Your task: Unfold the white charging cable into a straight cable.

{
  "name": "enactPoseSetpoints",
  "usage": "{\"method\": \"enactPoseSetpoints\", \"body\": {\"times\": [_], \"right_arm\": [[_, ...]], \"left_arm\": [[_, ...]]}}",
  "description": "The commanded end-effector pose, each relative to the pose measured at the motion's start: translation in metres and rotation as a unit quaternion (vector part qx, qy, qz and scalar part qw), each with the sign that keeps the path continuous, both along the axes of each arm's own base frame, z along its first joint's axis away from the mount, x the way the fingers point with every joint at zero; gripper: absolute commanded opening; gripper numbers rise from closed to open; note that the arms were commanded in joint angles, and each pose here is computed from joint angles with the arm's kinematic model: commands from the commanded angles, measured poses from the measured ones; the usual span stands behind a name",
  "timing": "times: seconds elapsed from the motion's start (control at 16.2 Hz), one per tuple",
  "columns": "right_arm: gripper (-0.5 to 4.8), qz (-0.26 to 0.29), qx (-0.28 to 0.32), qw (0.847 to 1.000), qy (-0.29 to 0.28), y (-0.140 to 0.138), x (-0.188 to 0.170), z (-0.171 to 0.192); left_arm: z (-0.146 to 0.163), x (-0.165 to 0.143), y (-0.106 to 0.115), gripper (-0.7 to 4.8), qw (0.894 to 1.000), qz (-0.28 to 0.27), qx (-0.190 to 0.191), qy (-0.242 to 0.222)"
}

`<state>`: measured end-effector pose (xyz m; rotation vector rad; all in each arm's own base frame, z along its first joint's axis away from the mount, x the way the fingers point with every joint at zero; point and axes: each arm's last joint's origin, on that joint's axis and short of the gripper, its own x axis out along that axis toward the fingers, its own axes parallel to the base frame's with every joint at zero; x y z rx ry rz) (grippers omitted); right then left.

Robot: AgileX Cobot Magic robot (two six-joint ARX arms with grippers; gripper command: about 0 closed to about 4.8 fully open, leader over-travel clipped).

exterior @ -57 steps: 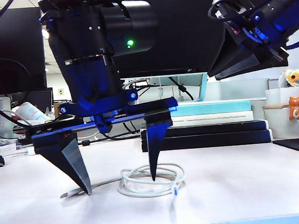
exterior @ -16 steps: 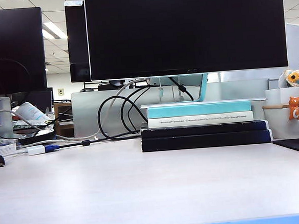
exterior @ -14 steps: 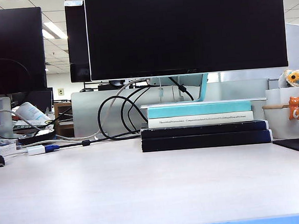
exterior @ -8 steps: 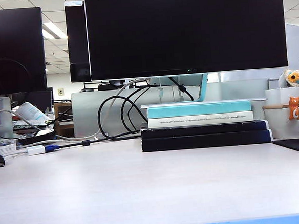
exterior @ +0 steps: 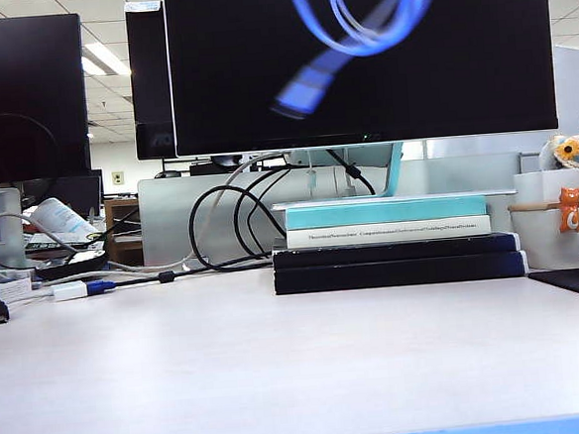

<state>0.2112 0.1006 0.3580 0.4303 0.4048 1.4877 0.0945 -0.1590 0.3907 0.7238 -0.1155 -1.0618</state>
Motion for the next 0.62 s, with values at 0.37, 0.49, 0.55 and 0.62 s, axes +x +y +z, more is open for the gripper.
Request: {"method": "enactPoseSetpoints", "body": {"times": [0.37, 0.49, 0.55, 0.62], "right_arm": [[-0.05, 0.136, 0.002, 0.991, 0.012, 0.003, 0.006, 0.002], [-0.05, -0.069, 0.039, 0.997, -0.007, -0.002, 0.019, 0.009], [-0.05, -0.156, 0.039, 0.987, 0.023, -0.005, 0.022, 0.005], [-0.05, -0.088, 0.032, 0.995, 0.018, -0.003, 0.019, 0.005]], "left_arm": [[0.006, -0.008, 0.022, 4.79, 0.996, 0.083, -0.029, 0.026], [0.005, -0.008, 0.023, 4.79, 0.996, 0.085, -0.023, 0.033], [0.005, -0.009, 0.022, 4.79, 0.996, 0.083, -0.024, 0.033], [0.005, -0.009, 0.022, 4.79, 0.996, 0.083, -0.024, 0.034]]}}
